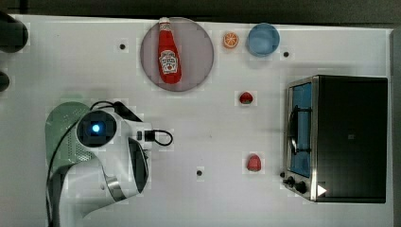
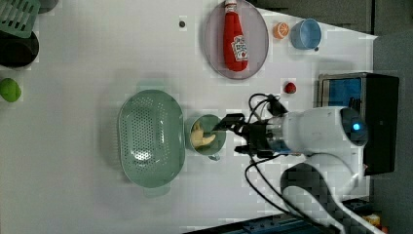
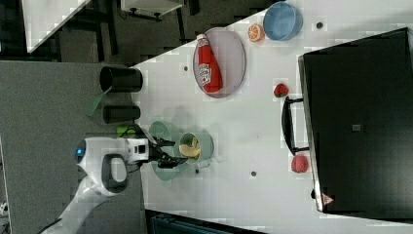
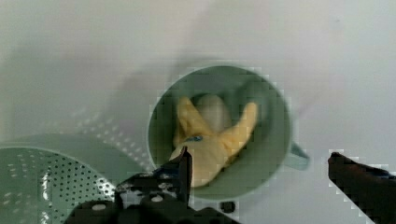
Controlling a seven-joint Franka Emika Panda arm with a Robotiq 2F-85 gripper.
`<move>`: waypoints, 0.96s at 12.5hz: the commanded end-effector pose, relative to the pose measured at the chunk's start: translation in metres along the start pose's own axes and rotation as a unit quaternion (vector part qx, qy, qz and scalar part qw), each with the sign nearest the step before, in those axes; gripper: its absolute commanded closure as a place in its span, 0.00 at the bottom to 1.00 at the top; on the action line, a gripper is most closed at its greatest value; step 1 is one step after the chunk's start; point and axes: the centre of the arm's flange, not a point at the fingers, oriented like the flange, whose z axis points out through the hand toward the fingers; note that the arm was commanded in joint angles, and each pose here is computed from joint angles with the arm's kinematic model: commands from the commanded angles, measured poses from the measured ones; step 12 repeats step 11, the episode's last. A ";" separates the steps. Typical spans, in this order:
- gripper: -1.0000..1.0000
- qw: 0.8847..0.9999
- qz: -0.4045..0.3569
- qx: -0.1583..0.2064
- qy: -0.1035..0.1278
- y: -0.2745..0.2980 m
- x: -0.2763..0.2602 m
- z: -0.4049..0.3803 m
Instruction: Pick Banana and place it in mug.
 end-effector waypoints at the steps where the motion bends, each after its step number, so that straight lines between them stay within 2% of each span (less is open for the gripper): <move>1: 0.00 0.997 0.013 0.059 0.056 0.009 0.027 -0.144; 4: 0.00 0.997 0.006 0.053 0.061 0.061 0.069 -0.249; 7: 0.00 0.997 -0.011 0.004 0.079 0.129 0.104 -0.319; 9: 0.00 0.996 0.016 0.011 0.088 0.163 0.125 -0.348; 12: 0.00 0.996 0.037 0.014 0.082 0.182 0.137 -0.352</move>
